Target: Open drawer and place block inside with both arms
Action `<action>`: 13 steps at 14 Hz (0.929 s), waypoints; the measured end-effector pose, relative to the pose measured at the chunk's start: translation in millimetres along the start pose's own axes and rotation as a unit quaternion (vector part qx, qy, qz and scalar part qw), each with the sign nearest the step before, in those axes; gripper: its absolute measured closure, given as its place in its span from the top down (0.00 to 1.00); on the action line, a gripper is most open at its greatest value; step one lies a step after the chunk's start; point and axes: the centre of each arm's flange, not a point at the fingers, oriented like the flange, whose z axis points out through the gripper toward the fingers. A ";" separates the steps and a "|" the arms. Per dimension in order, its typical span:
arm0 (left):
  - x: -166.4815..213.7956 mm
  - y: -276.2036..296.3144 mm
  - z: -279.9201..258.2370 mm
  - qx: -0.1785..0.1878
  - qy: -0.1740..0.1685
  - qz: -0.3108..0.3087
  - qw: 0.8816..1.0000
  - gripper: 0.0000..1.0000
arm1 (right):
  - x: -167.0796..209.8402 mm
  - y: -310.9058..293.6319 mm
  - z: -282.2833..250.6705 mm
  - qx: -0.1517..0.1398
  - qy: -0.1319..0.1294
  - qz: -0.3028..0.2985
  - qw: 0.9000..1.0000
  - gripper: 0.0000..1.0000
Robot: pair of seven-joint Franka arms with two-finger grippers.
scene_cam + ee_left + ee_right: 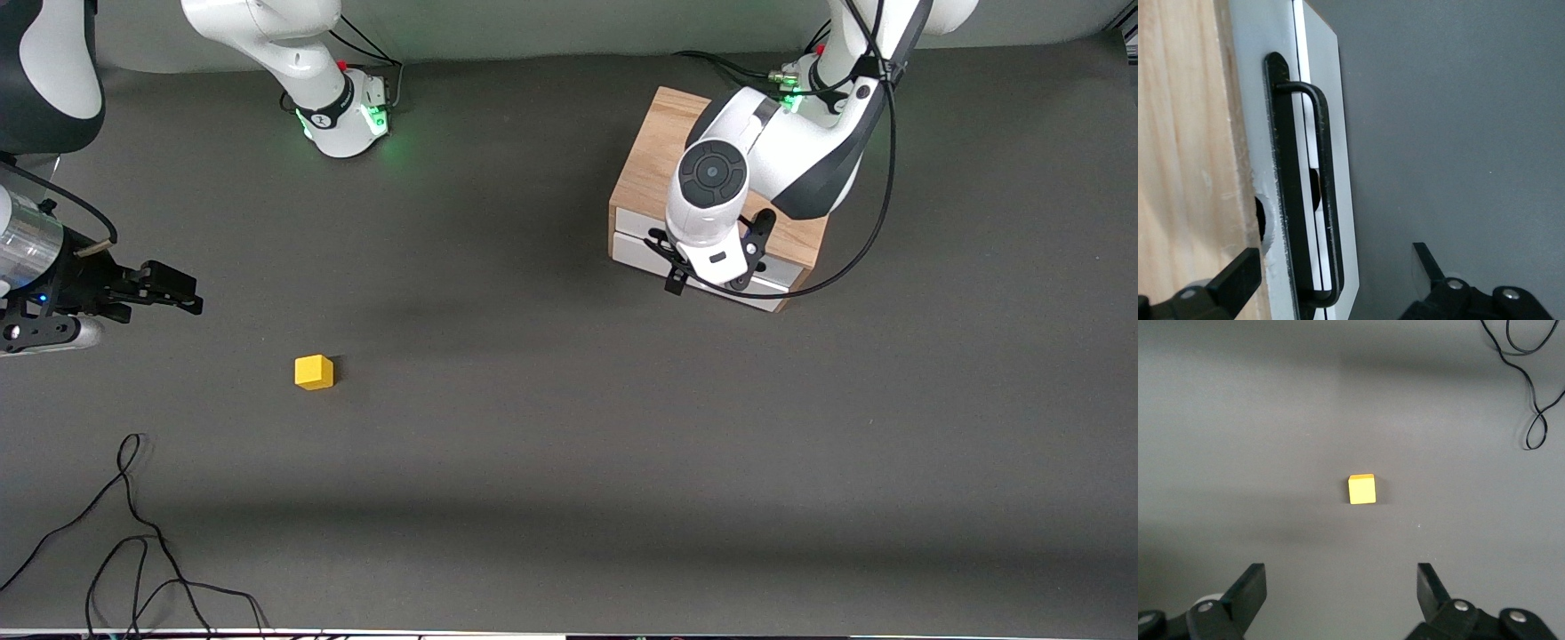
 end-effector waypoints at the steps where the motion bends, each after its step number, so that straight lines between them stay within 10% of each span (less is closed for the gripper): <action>1: 1.3 1.5 0.8 -0.002 0.000 -0.001 1.000 1.00 | 0.0 0.0 0.0 0.000 0.000 0.000 1.000 1.00; 13: 20.9 20.1 39.4 0.027 0.000 -0.009 1.000 1.00 | 0.0 0.1 1.7 0.000 -0.001 0.000 1.000 1.00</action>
